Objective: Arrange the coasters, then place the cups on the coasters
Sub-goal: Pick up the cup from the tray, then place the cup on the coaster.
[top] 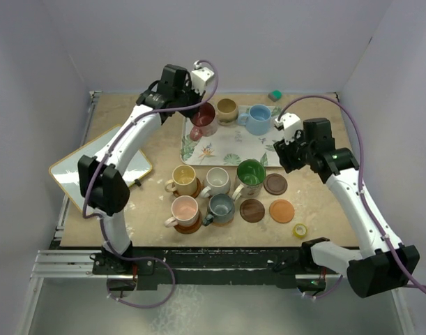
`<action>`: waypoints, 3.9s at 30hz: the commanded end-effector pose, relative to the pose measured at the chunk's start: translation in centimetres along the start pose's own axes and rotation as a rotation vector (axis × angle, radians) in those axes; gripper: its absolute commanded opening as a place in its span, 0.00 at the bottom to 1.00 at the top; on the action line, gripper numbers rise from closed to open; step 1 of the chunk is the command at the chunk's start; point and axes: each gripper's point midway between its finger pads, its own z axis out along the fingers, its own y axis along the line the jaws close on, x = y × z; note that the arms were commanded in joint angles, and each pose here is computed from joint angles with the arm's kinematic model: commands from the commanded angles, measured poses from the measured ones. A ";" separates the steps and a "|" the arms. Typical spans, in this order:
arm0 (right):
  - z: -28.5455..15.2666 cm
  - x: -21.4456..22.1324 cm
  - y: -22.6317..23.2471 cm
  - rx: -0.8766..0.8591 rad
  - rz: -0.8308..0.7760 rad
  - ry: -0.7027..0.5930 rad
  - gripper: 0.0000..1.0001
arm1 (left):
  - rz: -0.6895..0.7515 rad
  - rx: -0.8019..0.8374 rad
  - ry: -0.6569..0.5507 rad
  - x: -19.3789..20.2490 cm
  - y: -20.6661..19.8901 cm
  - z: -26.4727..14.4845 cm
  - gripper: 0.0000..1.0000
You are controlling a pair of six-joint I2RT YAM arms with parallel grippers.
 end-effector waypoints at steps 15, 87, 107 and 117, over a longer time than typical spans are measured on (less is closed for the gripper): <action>-1.4 0.6 -5.6 0.221 0.154 -0.017 0.73 | 0.138 0.194 -0.268 -6.9 -13.5 -12.8 0.03; -2.9 2.7 -8.5 0.281 0.290 -0.027 0.99 | 0.241 0.415 0.092 7.5 -33.1 -0.7 0.03; -2.9 2.7 -8.3 0.270 0.286 -0.027 0.98 | 0.262 0.397 0.127 8.6 -32.5 -0.5 0.03; -2.9 2.7 -8.3 0.264 0.286 -0.027 0.98 | 0.262 0.398 0.134 8.7 -32.3 -0.4 0.03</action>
